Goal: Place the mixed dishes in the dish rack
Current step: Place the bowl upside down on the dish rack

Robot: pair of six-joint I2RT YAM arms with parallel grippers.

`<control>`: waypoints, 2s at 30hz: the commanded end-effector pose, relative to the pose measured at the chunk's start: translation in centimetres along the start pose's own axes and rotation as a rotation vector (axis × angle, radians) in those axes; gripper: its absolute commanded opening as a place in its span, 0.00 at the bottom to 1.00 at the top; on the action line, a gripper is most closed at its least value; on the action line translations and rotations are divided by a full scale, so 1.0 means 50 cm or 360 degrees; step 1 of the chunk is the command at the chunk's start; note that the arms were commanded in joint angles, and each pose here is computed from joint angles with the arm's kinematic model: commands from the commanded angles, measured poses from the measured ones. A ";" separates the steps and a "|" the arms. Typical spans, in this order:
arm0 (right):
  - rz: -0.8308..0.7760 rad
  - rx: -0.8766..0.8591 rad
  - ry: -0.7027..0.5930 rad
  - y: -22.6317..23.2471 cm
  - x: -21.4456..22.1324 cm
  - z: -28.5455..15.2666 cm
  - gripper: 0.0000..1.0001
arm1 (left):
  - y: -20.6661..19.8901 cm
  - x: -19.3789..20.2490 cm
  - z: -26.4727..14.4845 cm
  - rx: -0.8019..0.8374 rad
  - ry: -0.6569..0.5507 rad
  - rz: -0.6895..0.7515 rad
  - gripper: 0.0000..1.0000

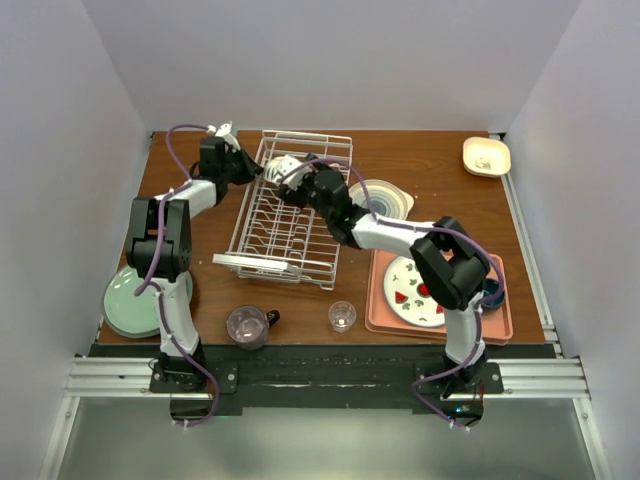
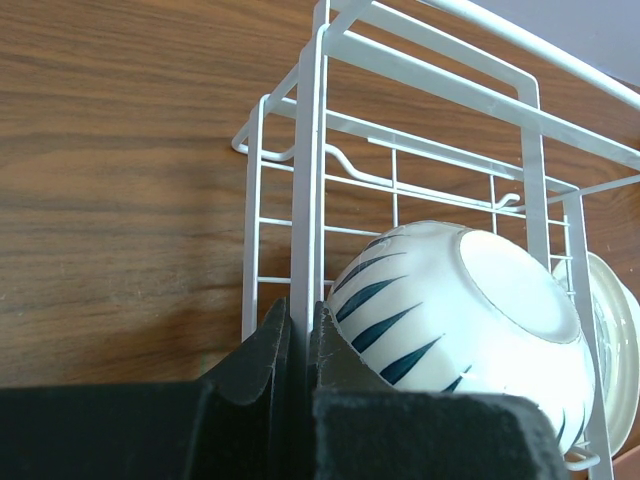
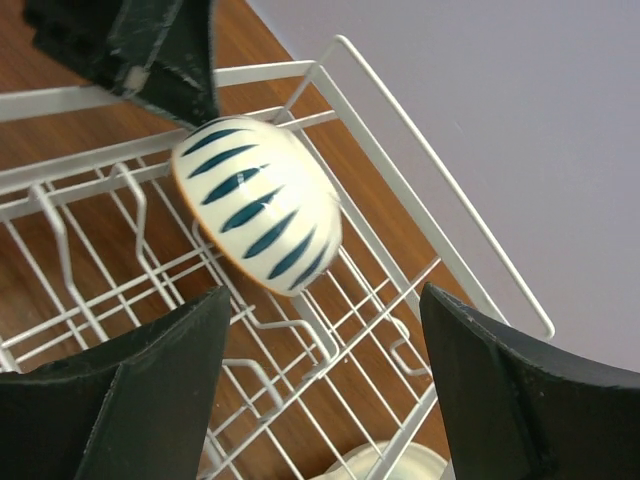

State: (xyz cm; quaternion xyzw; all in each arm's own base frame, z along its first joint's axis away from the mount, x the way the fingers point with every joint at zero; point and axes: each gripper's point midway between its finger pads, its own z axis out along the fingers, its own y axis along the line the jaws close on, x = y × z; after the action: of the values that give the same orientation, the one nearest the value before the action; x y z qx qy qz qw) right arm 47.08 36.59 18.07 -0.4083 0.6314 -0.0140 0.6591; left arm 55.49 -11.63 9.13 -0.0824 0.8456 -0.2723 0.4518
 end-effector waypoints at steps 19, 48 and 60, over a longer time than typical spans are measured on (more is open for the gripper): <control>0.1267 -0.0175 0.0218 -0.060 -0.082 0.057 0.84 | 0.033 0.026 -0.035 -0.0179 0.0065 -0.0101 0.34; 0.1415 -0.0371 0.0384 0.008 0.014 0.152 0.97 | 0.010 -0.047 -0.128 -0.0301 -0.0059 0.0070 0.54; 0.1313 -0.0298 0.0345 -0.024 0.022 0.141 0.94 | 0.005 -0.027 -0.123 -0.0254 -0.0002 0.0078 0.51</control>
State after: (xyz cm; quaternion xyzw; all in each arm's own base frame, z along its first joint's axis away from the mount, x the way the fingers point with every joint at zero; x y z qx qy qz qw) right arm 53.44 39.49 14.17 -0.1691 0.8253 0.2686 0.4670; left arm 51.68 -8.36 10.70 -0.1151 0.8737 -0.1839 0.4355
